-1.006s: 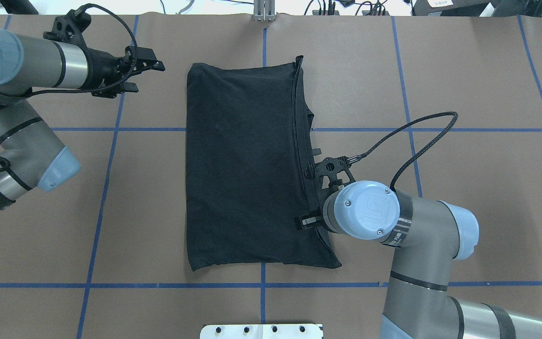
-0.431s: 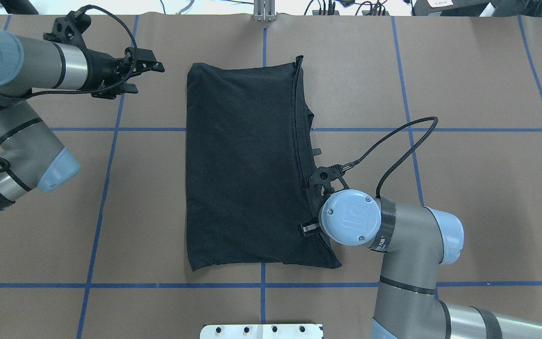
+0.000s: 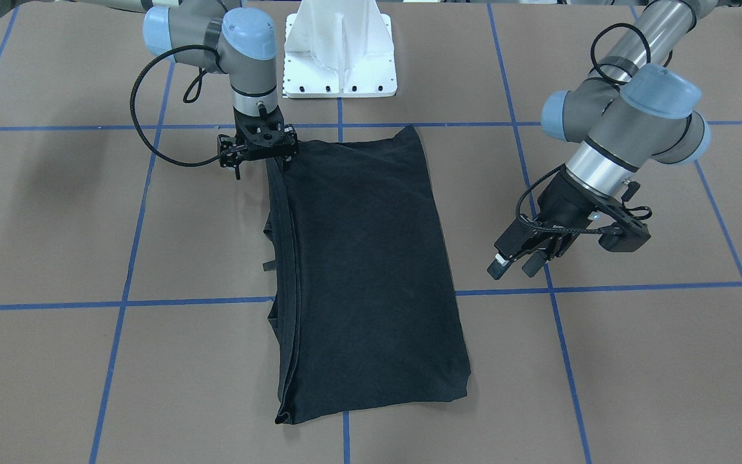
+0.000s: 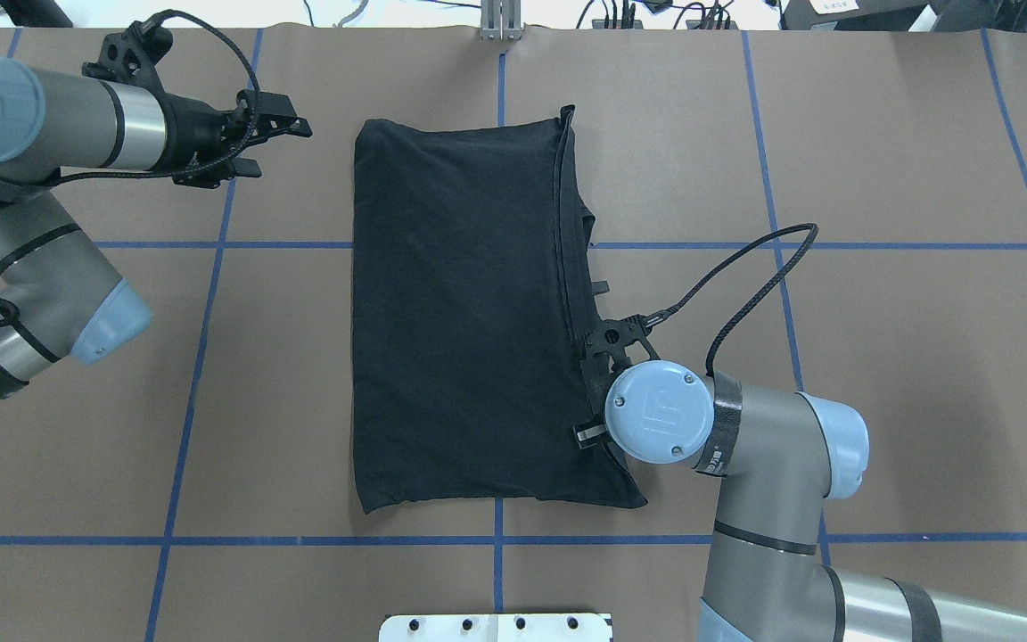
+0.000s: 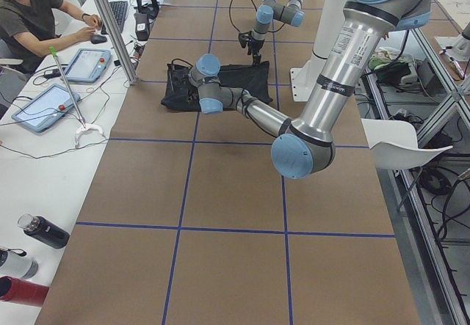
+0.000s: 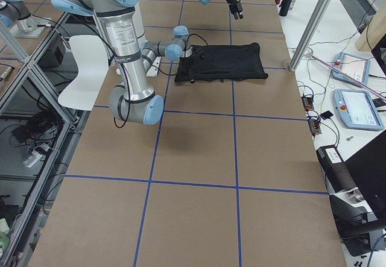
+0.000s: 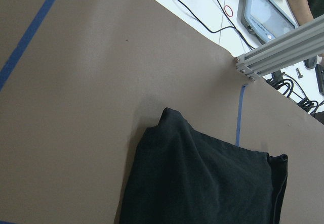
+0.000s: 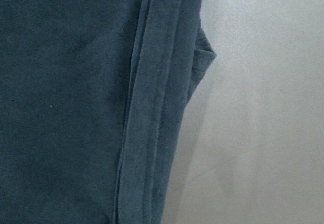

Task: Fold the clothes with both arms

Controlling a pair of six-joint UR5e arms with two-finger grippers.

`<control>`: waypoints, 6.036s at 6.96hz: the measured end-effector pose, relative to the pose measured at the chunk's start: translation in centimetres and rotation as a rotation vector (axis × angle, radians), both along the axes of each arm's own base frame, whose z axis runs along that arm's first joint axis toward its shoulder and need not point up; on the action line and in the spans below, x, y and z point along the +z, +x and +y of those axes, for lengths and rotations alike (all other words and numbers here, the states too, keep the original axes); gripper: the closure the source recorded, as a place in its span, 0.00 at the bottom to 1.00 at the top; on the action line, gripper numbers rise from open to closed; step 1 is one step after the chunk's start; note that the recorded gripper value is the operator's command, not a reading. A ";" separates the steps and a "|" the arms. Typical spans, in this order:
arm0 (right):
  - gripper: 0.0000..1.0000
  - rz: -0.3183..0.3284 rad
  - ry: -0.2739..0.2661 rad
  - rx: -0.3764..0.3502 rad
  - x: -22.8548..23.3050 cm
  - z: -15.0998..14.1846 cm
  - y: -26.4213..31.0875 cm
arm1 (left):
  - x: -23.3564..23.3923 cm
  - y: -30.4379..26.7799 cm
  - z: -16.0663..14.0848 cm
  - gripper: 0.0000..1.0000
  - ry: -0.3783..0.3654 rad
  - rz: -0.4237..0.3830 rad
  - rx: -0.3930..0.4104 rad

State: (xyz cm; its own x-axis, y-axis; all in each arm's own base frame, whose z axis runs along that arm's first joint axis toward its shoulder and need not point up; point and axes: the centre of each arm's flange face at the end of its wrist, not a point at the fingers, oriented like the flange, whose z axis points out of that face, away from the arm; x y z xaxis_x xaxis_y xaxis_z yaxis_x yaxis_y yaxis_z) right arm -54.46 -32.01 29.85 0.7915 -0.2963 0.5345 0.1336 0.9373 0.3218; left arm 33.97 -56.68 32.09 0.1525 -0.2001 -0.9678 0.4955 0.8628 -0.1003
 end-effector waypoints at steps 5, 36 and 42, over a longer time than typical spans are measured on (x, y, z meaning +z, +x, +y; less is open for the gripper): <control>0.00 0.024 -0.001 -0.007 1.1 -0.7 0.0 | -0.3 0.1 0.0 0.00 0.003 0.004 0.002; 0.00 0.029 -0.017 -0.002 2.0 -5.6 4.4 | -1.0 0.6 0.5 0.00 0.000 0.019 0.010; 0.00 -0.001 0.027 -0.002 -1.8 -5.9 0.8 | -0.8 0.6 0.5 0.00 -0.002 0.017 0.010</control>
